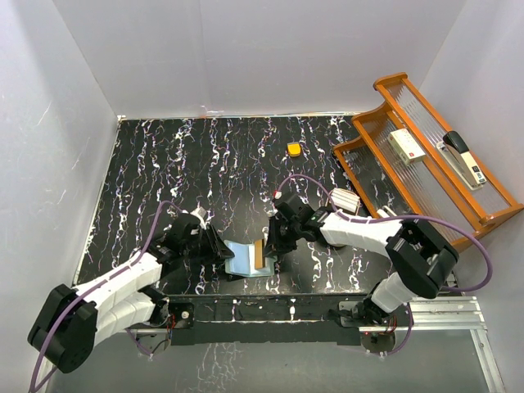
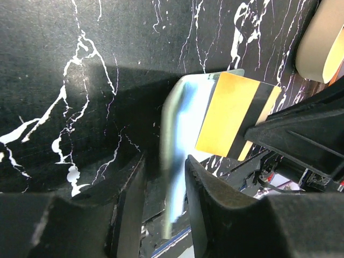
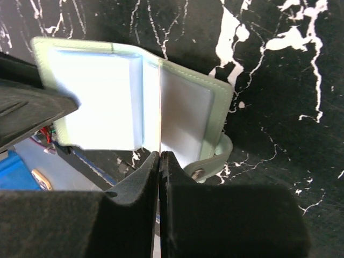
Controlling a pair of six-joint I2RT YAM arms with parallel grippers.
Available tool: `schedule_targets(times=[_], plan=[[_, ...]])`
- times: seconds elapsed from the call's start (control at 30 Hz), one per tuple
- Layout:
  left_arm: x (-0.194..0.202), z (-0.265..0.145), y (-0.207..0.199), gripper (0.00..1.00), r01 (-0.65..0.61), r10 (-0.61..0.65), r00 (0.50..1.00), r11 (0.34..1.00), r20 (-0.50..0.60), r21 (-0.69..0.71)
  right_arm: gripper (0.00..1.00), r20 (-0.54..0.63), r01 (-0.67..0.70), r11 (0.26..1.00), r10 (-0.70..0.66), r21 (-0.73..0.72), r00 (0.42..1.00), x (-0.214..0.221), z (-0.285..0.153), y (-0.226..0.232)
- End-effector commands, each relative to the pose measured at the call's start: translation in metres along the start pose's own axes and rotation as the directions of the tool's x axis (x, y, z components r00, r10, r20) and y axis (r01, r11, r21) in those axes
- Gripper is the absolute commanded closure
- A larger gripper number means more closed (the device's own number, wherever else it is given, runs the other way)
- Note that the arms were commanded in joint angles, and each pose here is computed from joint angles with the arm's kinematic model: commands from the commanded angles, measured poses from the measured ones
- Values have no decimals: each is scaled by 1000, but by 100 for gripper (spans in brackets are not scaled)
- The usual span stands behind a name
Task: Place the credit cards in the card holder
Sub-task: Insert the credit card into the card holder.
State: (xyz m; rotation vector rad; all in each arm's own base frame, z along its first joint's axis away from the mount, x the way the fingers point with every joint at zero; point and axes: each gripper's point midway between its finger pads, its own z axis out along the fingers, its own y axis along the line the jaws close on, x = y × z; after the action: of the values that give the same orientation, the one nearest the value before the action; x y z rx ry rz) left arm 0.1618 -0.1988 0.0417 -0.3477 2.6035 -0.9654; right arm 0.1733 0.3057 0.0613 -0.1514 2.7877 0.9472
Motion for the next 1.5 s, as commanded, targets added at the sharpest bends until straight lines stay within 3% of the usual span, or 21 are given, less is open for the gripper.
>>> schedule_targets(times=[0.0, 0.07, 0.23, 0.3, 0.67, 1.47], plan=[[0, -6, 5, 70, -21, 21, 1000, 1000, 13, -19, 100, 32, 23, 999, -25, 43, 999, -5, 6, -11], [2, -6, 7, 73, -14, 14, 1000, 1000, 14, -17, 100, 25, 24, 998, -26, 57, 999, -2, 7, -16], [6, -5, 10, 96, -9, 9, 1000, 1000, 14, -7, 100, 18, 26, 998, -28, 59, 999, -1, 8, -17], [7, -4, 10, 100, -11, 11, 1000, 1000, 10, -3, 100, 14, 29, 998, -30, 54, 999, -1, 8, -16], [4, 1, 19, 100, -28, 29, 1000, 998, 7, -52, 100, 52, 69, 994, -65, -81, 997, -11, -3, 17], [7, 3, 25, 99, -24, 24, 1000, 998, 2, -66, 100, -1, 46, 987, -47, -152, 999, -2, 13, 21]])
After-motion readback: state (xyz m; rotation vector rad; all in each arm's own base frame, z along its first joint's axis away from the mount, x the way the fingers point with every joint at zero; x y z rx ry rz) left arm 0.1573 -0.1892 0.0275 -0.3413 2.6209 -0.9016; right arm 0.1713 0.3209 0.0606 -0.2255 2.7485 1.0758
